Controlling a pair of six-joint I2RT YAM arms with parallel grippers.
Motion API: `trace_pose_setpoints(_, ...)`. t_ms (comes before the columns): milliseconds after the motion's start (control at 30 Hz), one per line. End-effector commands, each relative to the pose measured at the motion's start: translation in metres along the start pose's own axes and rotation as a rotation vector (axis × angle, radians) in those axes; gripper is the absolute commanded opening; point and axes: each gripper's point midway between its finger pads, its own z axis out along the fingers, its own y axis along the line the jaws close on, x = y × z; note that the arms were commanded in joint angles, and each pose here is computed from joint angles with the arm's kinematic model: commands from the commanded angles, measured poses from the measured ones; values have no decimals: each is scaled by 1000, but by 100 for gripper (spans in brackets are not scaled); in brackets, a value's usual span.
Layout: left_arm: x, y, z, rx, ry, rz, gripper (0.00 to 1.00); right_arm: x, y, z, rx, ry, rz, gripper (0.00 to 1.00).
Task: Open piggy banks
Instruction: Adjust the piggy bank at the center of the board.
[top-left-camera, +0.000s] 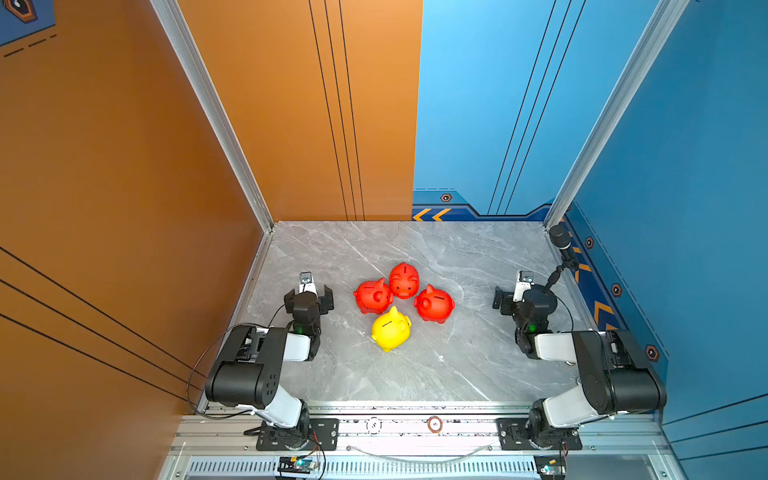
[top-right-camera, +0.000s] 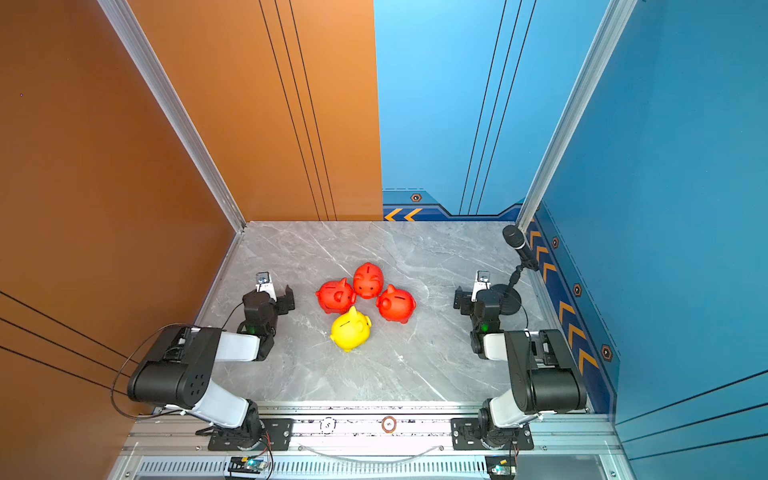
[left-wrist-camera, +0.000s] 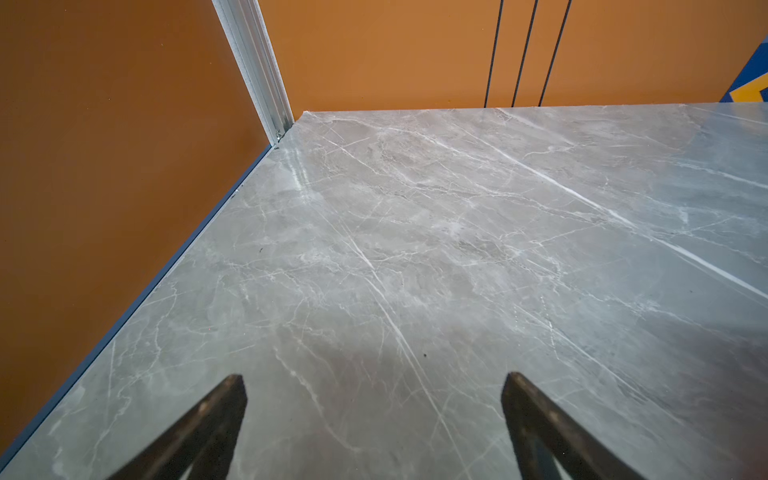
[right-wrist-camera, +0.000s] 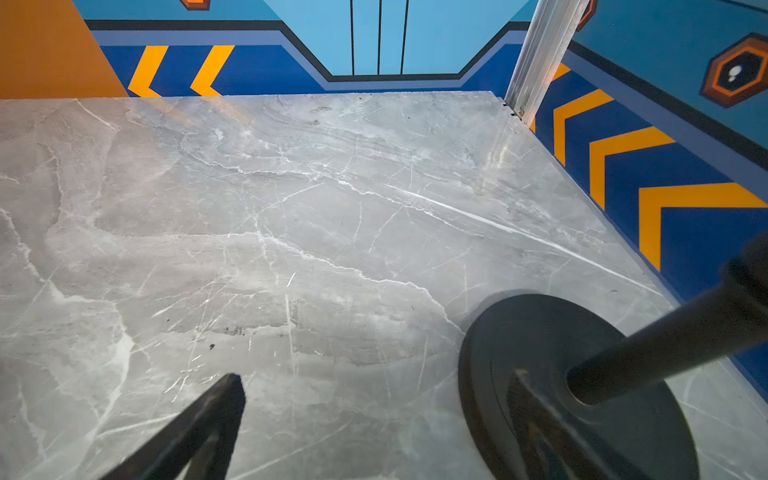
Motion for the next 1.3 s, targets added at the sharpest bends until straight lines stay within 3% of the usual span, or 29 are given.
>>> trace_pose_setpoints(0, -2, -2, 3, 16, -1, 4, 98, -9, -1, 3, 20, -30, 13, 99)
trace_pose_setpoints(533, -2, -2, 3, 18, 0, 4, 98, -9, 0, 2, 26, -31, 9, 100)
trace_pose_setpoints(733, -1, -24, 3, 191, 17, 30, 98, -9, 0, 3, 25, -30, 8, 99)
trace_pose_setpoints(833, -1, -23, 5, 202, 20, 16, 98, -10, 0, 3, 25, -32, 9, 99)
trace_pose_setpoints(933, -7, -9, 4, 111, 9, -6, 98, -9, 0, 3, 25, -31, 9, 99)
trace_pose_setpoints(1267, -48, 7, -36, -259, 138, 126, 98, -9, 0, 3, 23, -29, 9, 100)
